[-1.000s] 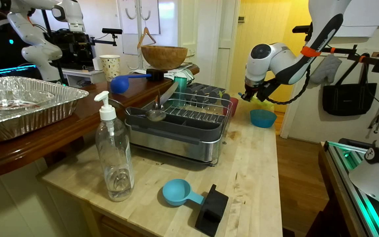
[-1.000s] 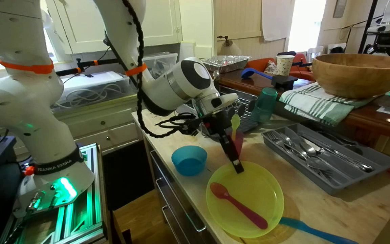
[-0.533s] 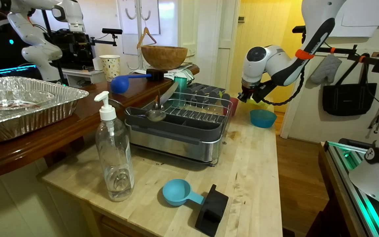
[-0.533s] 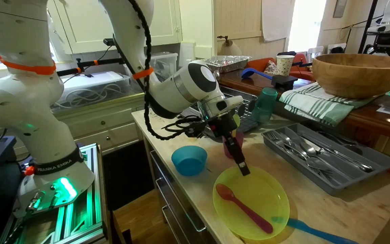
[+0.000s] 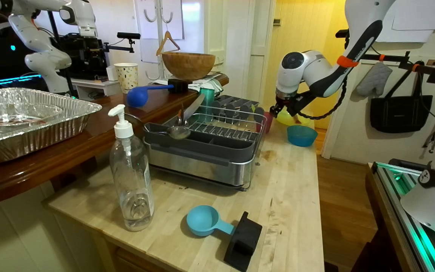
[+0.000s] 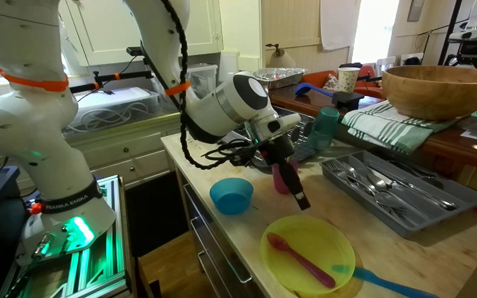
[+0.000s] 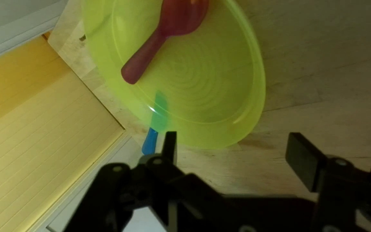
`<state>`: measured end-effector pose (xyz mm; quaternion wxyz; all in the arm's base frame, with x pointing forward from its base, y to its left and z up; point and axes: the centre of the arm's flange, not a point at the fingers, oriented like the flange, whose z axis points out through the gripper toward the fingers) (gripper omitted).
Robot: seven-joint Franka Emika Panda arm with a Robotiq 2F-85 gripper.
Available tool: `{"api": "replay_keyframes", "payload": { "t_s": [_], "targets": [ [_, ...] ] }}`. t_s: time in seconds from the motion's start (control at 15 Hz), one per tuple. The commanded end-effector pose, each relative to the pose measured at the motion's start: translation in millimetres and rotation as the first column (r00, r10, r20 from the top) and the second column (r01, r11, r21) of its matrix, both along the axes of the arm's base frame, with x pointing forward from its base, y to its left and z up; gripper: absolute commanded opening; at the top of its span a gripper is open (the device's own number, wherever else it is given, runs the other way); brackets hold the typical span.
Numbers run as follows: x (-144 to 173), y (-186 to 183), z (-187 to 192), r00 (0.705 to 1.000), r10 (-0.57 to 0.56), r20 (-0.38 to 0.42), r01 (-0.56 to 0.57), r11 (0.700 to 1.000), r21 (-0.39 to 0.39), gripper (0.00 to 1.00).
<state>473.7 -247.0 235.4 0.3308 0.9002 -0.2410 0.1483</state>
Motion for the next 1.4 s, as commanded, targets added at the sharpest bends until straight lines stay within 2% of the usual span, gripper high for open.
{"api": "replay_keyframes", "payload": {
  "t_s": [0.0,0.4,0.73,1.0,1.33],
  "targets": [
    [-7.9,-1.8,11.7,0.999,-0.024,0.049,0.022,0.999,0.025,1.0],
    [-25.0,-14.6,50.3,0.989,-0.102,0.102,0.099,0.994,0.039,1.0],
    [-30.1,2.6,85.4,0.983,-0.103,0.153,0.082,0.987,0.139,1.0],
    [-19.1,23.9,109.1,0.97,-0.103,0.221,0.053,0.974,0.221,1.0],
    [14.8,49.6,121.6,0.949,-0.084,0.305,-0.018,0.948,0.318,1.0]
  ]
}}
